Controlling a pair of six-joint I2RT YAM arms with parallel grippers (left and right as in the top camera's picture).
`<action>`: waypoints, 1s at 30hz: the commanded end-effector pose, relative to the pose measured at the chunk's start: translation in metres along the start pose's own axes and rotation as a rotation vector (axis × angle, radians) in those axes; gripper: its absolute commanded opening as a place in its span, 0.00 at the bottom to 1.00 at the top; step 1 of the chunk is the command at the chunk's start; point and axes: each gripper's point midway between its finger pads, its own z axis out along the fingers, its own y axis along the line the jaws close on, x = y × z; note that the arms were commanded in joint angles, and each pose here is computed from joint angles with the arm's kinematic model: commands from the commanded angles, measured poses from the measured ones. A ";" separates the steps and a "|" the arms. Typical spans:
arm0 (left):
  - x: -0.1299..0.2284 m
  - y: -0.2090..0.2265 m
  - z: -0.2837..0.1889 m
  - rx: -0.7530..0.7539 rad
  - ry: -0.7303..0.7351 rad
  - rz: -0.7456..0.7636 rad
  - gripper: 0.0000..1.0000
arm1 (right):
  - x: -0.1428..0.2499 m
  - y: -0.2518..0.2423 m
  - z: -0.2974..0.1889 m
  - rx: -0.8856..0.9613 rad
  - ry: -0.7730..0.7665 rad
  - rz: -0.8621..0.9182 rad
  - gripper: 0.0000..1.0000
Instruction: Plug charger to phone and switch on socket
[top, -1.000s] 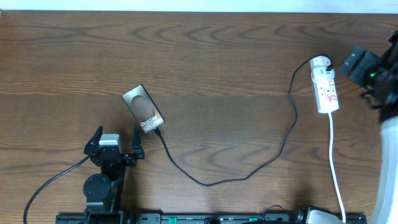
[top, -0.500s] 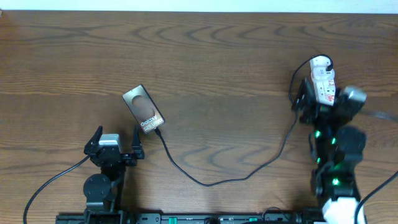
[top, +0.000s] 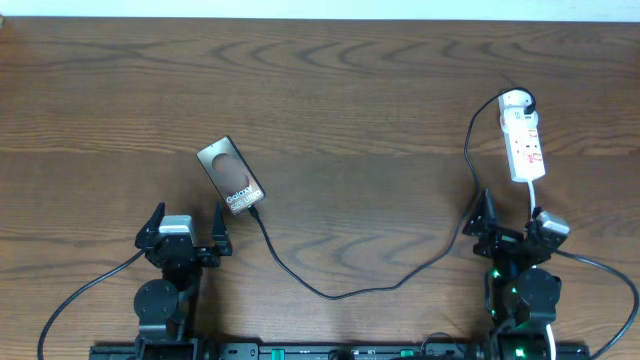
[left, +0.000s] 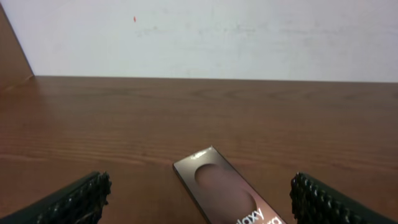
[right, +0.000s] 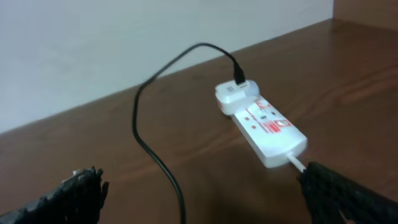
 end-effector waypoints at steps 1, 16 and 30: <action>0.016 0.003 0.001 -0.017 0.046 -0.003 0.95 | 0.001 -0.003 -0.008 0.011 -0.007 -0.137 0.99; 0.016 0.003 0.001 -0.017 0.046 -0.003 0.95 | -0.015 0.004 -0.013 -0.018 -0.082 -0.303 0.99; 0.016 0.003 0.001 -0.017 0.046 -0.003 0.95 | -0.016 0.004 -0.013 -0.018 -0.084 -0.317 0.99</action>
